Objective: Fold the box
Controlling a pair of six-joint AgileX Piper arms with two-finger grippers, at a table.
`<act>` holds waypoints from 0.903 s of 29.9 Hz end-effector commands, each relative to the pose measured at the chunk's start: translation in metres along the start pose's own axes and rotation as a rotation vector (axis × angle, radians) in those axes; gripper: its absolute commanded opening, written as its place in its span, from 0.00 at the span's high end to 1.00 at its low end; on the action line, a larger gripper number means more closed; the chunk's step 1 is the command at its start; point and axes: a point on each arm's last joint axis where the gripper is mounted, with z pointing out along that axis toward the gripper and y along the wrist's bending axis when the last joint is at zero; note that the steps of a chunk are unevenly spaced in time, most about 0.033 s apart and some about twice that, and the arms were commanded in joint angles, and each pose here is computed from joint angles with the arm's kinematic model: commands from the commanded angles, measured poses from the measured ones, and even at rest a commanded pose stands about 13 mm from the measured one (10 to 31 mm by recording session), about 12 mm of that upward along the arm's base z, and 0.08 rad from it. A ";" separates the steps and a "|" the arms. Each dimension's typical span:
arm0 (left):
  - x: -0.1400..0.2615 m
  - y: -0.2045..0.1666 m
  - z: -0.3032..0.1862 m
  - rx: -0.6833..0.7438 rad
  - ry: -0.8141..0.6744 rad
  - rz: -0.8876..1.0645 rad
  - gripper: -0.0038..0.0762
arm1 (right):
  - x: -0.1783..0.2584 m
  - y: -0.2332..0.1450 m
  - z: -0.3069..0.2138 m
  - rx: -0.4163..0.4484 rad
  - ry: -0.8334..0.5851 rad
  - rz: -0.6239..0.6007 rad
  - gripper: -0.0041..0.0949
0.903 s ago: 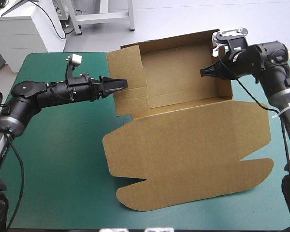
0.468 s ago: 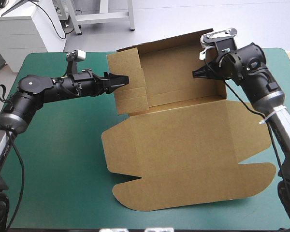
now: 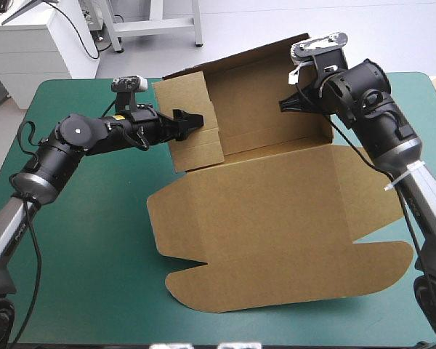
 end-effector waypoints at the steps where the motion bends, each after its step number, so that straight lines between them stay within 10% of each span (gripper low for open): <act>1: -0.016 -0.017 -0.013 0.022 -0.115 0.002 0.18 | -0.016 -0.007 -0.038 -0.049 -0.148 0.046 0.96; 13: -0.017 -0.014 0.002 -0.003 -0.156 -0.007 0.22 | -0.014 -0.006 -0.042 -0.068 -0.126 0.058 0.96; 17: -0.016 -0.015 0.001 0.002 -0.148 0.010 0.42 | -0.014 -0.006 -0.042 -0.067 -0.127 0.048 0.96; 21: -0.015 -0.016 0.001 0.010 -0.138 0.012 0.91 | -0.014 -0.006 -0.042 -0.067 -0.127 0.046 0.96; 27: -0.014 -0.015 0.001 0.007 -0.121 0.002 0.96 | -0.013 -0.007 -0.041 -0.055 -0.123 0.039 0.96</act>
